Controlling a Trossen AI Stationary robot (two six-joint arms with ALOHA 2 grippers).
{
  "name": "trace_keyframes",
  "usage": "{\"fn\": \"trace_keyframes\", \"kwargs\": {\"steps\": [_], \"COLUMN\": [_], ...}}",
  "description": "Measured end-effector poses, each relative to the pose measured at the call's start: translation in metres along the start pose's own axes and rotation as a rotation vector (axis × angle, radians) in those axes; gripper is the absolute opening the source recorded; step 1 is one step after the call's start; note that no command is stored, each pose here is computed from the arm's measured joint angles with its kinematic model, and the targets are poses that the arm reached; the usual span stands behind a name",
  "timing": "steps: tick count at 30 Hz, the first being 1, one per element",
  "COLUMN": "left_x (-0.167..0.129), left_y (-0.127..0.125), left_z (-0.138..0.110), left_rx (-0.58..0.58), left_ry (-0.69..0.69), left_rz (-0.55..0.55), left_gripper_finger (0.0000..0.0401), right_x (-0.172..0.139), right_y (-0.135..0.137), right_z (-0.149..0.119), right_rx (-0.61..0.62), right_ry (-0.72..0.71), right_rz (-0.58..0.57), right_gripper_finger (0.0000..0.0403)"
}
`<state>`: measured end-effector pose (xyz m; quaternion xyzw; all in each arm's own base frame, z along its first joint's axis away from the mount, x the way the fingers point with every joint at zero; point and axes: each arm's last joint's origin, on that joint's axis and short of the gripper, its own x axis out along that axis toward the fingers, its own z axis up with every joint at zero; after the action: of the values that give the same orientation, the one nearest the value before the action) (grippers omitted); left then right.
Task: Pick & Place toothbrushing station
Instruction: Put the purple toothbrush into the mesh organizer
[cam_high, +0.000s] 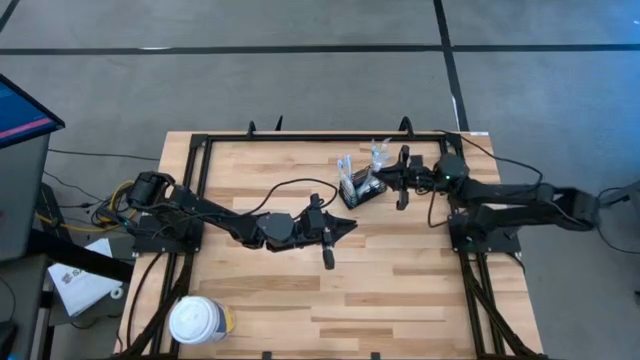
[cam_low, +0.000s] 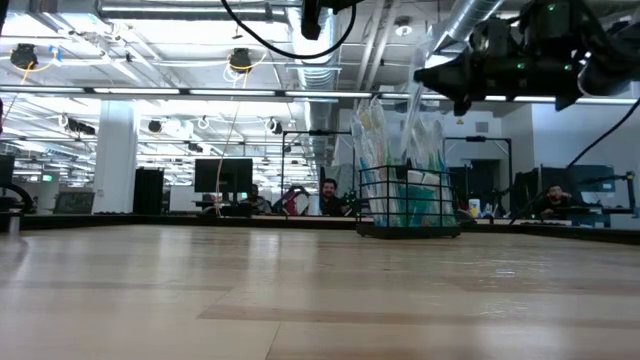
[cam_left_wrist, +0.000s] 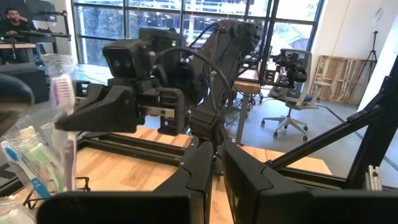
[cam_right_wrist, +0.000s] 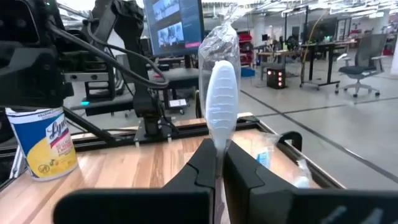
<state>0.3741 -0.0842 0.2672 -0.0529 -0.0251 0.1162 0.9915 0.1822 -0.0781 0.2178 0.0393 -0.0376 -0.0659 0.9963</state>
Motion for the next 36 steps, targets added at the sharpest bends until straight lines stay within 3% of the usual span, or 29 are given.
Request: {"fn": "trace_keyframes", "kwargs": {"steps": [36], "left_x": [0.0], "left_y": [0.0], "left_z": [0.0], "left_rx": [0.001], "left_ry": [0.001], "left_rz": [0.0], "left_gripper_finger": [0.003], "right_x": [0.029], "right_y": [-0.016], "right_z": [-0.05], "right_rx": [0.025], "right_ry": [0.103], "right_rz": [-0.015], "right_gripper_finger": [0.0002]}}
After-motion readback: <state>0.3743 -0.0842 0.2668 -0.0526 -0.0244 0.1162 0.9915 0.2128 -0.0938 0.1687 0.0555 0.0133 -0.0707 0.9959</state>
